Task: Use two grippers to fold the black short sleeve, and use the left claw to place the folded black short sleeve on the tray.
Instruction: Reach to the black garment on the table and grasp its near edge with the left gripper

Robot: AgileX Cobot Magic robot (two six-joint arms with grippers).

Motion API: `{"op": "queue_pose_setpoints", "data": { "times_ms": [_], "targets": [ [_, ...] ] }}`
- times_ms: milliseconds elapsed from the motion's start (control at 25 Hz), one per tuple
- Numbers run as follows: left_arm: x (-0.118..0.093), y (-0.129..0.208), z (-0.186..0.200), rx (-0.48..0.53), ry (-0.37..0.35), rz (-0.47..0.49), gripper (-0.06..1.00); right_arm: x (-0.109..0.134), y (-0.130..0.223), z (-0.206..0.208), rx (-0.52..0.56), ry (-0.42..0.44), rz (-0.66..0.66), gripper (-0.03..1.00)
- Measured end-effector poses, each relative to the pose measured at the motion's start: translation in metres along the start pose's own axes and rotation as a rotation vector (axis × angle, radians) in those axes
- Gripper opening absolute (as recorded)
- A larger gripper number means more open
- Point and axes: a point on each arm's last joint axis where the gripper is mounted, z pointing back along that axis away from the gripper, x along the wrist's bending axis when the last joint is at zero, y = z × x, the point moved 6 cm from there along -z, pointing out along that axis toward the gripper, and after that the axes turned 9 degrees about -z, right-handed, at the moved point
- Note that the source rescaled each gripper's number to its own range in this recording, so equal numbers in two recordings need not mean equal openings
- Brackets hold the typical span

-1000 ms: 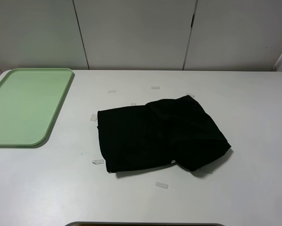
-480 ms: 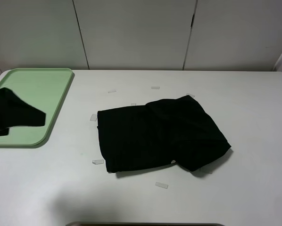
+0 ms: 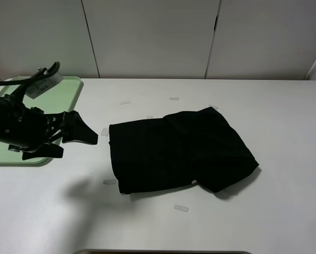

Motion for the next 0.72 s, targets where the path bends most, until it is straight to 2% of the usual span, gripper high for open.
{"op": "queue_pose_setpoints", "data": {
  "times_ms": [240, 720],
  "targets": [
    [0.004, 0.000, -0.028, 0.017, -0.014, -0.006, 0.97, 0.000, 0.000, 0.000, 0.000, 0.000, 0.000, 1.00],
    [-0.005, -0.014, -0.092, 0.083, 0.030, -0.009, 0.93, 0.000, 0.000, 0.000, 0.000, 0.000, 0.000, 1.00]
  ]
}}
